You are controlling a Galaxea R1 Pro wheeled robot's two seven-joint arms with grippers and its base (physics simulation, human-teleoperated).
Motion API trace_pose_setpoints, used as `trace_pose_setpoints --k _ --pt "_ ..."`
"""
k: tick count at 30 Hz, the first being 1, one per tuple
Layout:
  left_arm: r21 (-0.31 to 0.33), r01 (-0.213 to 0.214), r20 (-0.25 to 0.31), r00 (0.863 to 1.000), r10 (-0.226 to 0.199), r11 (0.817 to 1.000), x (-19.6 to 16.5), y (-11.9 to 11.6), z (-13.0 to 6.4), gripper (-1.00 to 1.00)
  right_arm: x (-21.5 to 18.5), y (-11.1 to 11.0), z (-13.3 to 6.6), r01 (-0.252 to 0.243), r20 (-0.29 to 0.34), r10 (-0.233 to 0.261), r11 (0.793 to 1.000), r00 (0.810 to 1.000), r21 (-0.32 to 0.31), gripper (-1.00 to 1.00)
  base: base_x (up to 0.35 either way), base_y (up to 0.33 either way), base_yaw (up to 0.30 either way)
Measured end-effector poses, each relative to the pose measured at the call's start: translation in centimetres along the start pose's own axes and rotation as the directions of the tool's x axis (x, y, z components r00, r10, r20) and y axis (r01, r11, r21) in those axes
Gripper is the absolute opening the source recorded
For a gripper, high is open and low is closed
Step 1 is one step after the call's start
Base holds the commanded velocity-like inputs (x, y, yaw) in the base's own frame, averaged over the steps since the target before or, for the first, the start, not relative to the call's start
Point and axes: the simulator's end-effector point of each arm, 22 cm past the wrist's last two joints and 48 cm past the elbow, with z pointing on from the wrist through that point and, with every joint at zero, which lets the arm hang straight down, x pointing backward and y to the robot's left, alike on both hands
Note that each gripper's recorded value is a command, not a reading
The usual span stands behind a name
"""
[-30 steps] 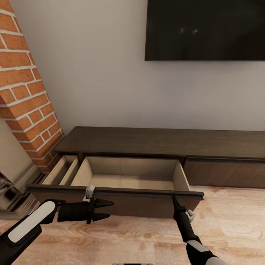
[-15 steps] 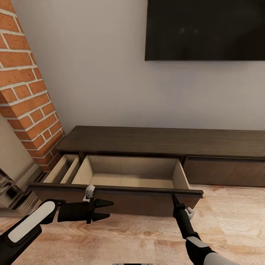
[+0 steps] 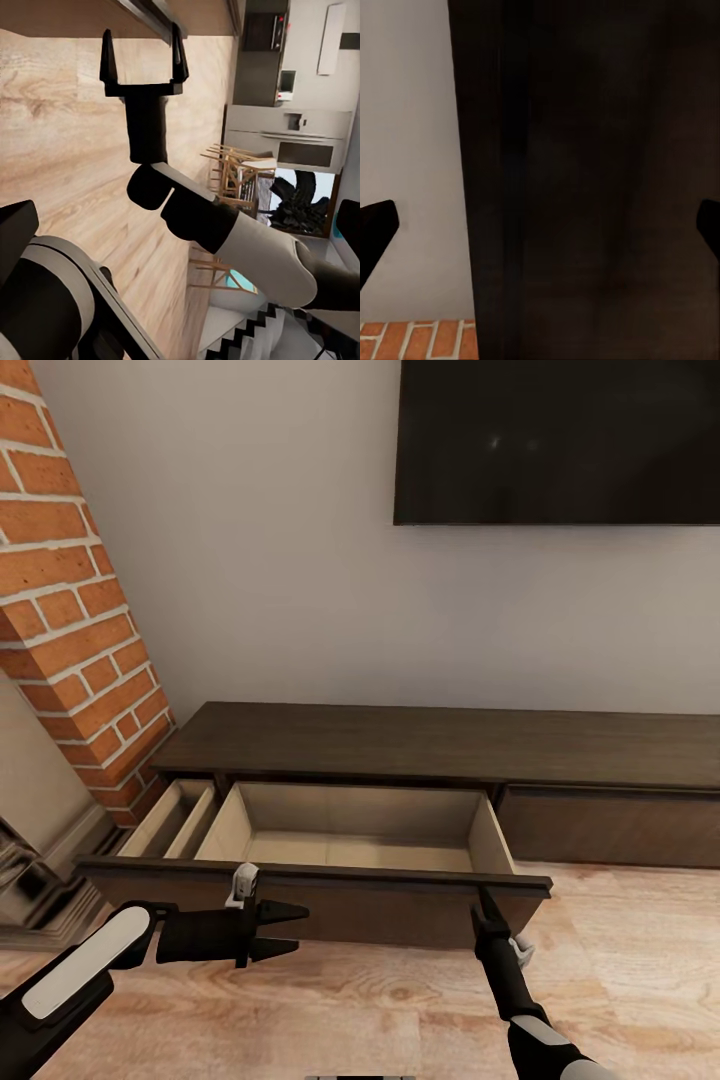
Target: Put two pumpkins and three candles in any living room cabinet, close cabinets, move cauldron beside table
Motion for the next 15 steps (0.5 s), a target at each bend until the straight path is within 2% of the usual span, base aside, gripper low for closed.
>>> trace_pose_setpoints --k 8,15 --pt "-0.001 0.002 0.0 1.0 -0.002 1.0 0.01 0.08 0.05 1.0 0.0 -0.03 0.0 0.0 0.0 0.0 1.0 1.0 0.001 1.0 -0.001 0.0 0.0" --pt "0.0 0.002 0.001 1.0 -0.002 1.0 -0.02 0.06 0.03 1.0 0.03 -0.07 0.0 -0.002 -0.001 0.002 1.0 1.0 0.003 1.0 -0.114 0.0 0.0"
